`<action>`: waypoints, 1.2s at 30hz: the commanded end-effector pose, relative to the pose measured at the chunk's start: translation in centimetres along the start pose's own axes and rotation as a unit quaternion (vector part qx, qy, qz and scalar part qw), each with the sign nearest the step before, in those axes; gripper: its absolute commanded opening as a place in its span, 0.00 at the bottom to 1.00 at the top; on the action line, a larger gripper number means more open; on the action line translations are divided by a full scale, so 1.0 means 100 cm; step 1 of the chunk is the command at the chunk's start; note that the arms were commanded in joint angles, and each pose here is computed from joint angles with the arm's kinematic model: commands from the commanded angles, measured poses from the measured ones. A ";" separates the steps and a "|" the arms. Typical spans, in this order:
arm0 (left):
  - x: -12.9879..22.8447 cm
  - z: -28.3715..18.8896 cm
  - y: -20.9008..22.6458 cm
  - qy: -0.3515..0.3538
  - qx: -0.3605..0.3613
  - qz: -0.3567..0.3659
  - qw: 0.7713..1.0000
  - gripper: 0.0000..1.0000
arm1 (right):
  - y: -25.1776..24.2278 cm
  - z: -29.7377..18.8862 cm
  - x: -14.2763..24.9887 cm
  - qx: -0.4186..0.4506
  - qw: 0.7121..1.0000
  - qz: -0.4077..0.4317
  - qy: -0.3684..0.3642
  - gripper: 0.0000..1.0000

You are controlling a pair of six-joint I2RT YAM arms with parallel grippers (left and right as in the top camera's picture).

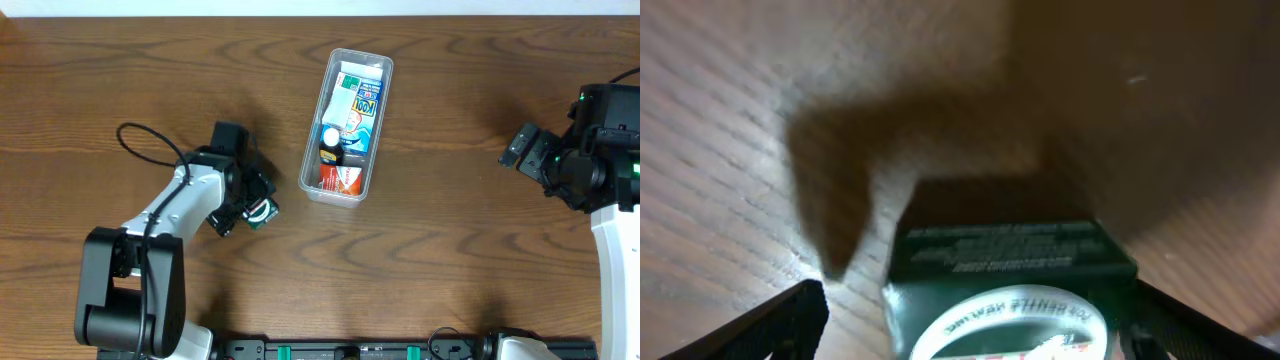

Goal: Pack container
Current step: 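Move the left gripper to the green Zam-Buk tin and grasp it, then place the green tin into the container and release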

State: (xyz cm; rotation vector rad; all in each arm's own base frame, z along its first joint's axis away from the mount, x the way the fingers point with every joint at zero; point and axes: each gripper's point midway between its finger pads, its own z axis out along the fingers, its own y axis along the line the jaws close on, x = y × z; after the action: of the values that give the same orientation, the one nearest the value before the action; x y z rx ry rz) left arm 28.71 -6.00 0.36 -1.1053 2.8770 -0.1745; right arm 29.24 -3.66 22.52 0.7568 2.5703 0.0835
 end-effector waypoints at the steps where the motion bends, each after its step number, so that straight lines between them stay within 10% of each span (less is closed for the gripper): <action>1: 0.002 0.002 0.006 0.000 -0.007 -0.018 1.000 0.91 | -0.003 -0.002 -0.003 0.002 1.000 -0.001 -0.005 0.99; 11: 0.002 0.002 0.006 0.001 -0.007 0.033 0.999 0.67 | -0.003 -0.002 -0.003 0.002 1.000 -0.001 -0.005 0.99; 22: 0.006 -0.043 -0.023 0.018 0.029 0.183 0.983 0.66 | -0.003 -0.002 -0.003 0.002 1.000 -0.001 -0.005 0.99; 36: 0.056 -0.142 -0.129 -0.115 0.104 0.476 0.866 0.62 | -0.003 -0.002 -0.003 0.002 1.000 0.000 -0.006 0.99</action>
State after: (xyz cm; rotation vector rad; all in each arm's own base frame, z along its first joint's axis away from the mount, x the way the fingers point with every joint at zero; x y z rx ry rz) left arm 31.54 -16.86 14.97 0.1797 2.7990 -0.3429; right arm 29.23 -3.66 22.51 0.7569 2.5706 0.0835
